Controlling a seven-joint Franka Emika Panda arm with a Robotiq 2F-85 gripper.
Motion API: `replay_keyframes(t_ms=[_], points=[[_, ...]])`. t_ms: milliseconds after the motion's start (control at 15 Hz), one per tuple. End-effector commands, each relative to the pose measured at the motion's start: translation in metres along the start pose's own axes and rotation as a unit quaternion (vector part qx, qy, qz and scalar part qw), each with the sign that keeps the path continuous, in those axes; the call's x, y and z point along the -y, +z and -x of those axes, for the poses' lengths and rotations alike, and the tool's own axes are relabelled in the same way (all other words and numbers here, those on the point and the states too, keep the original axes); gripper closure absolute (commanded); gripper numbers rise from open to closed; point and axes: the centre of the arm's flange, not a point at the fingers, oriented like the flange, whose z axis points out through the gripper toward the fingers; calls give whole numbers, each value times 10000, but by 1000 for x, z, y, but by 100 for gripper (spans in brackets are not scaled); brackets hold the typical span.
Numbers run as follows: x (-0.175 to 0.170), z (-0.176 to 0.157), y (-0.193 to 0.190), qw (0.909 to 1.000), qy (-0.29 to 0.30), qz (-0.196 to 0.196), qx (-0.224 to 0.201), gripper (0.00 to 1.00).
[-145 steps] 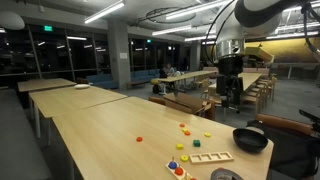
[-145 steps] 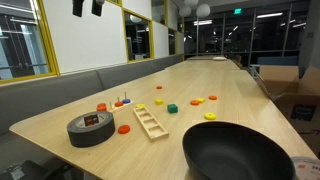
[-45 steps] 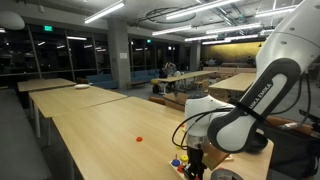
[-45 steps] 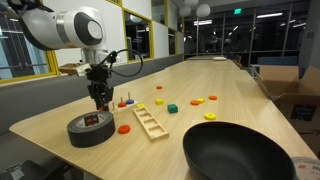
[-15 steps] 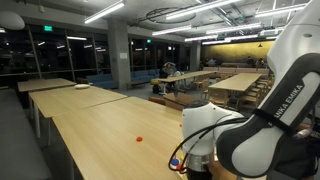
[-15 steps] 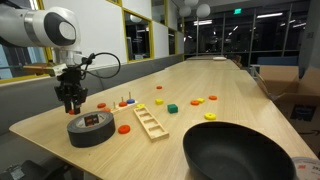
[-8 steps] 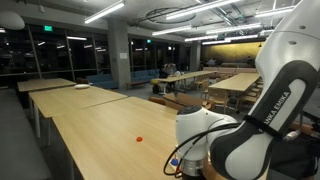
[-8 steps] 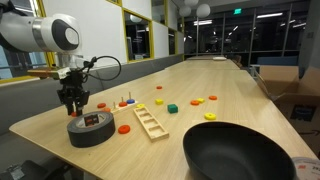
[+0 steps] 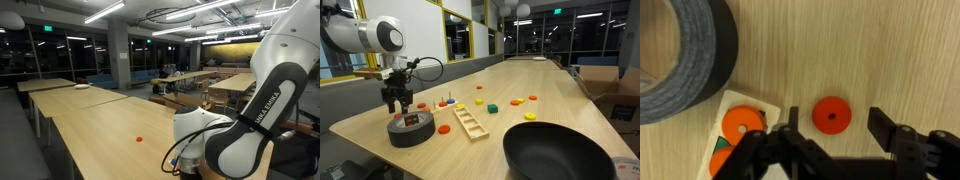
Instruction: Remove the red ring from the left side of the wooden board and put it on the table
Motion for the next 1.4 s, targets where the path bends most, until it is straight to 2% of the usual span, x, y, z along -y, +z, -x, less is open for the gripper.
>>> replay_keyframes(t_ms=[0, 267, 867, 1200, 1333], points=[[-8, -1, -30, 9998, 74, 95, -155, 0], [-30, 8, -92, 9989, 15, 222, -403, 0], [-109, 30, -253, 9954, -125, 362, -883, 0], [-157, 56, -330, 9939, -503, 175, -962, 0], [-175, 69, -348, 9935, -648, 134, -921, 0]])
